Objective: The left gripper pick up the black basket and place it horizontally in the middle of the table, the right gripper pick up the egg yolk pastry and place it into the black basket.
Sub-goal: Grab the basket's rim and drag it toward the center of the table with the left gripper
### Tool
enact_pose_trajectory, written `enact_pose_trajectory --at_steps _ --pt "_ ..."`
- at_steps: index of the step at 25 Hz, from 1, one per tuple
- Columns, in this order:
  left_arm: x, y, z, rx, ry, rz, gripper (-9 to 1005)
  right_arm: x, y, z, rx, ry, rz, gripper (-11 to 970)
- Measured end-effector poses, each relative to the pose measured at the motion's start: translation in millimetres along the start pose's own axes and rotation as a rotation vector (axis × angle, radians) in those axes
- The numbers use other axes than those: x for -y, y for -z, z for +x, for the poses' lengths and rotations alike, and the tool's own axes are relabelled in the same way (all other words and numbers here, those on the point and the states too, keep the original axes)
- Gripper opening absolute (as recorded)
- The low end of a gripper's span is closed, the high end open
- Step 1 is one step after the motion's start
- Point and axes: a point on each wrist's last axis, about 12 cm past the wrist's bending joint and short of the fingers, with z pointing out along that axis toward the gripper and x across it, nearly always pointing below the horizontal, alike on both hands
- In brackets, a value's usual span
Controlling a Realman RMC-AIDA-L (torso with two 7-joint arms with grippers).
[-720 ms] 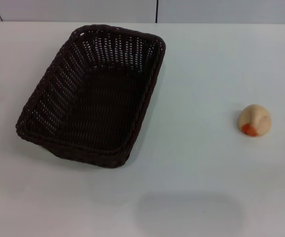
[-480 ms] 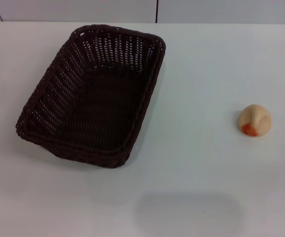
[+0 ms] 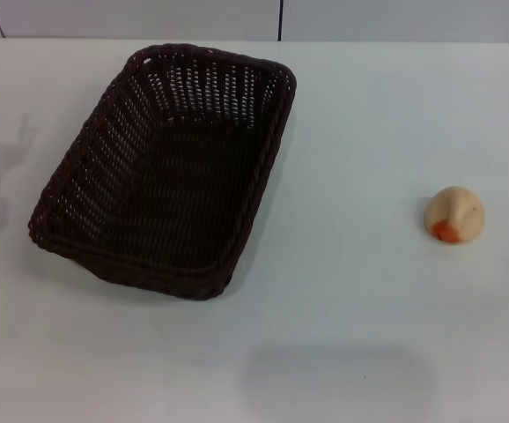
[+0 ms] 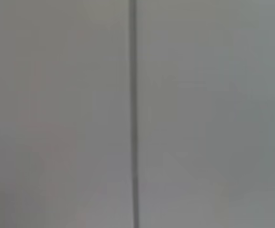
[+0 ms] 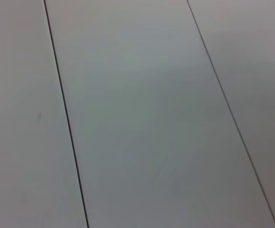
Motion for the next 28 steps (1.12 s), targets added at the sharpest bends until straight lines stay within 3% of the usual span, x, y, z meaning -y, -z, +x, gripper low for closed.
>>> enact_pose_trajectory --at_steps 4,5,10,11,18,22,28 --pt "8.1 -12.1 -33.5 -0.033 -0.046 0.06 752 -0.5 -0.8 0.1 0.001 -0.001 -0.002 820" --pt "13.4 -16.5 -50.9 -0.073 -0.064 0.086 750 -0.6 -0.8 0.1 0.001 -0.001 -0.002 820" --pt "26.5 -20.9 -79.3 -0.219 -0.13 0.136 739 -0.3 -0.7 0.1 0.001 0.0 -0.002 819" --pt "39.4 -21.4 -99.7 -0.309 -0.199 0.17 737 -0.2 -0.8 0.1 0.001 0.0 -0.002 819" --pt "66.6 -12.6 -144.9 -0.468 -0.273 0.259 722 0.4 -0.9 0.2 -0.001 0.003 -0.002 819" --pt "75.0 -12.0 -157.7 -0.579 -0.248 0.325 713 1.1 -1.0 1.2 -0.01 0.006 0.0 819" --pt "85.9 -10.8 -154.9 -0.671 -0.283 0.373 700 2.1 -0.1 2.2 -0.022 0.008 0.002 819"
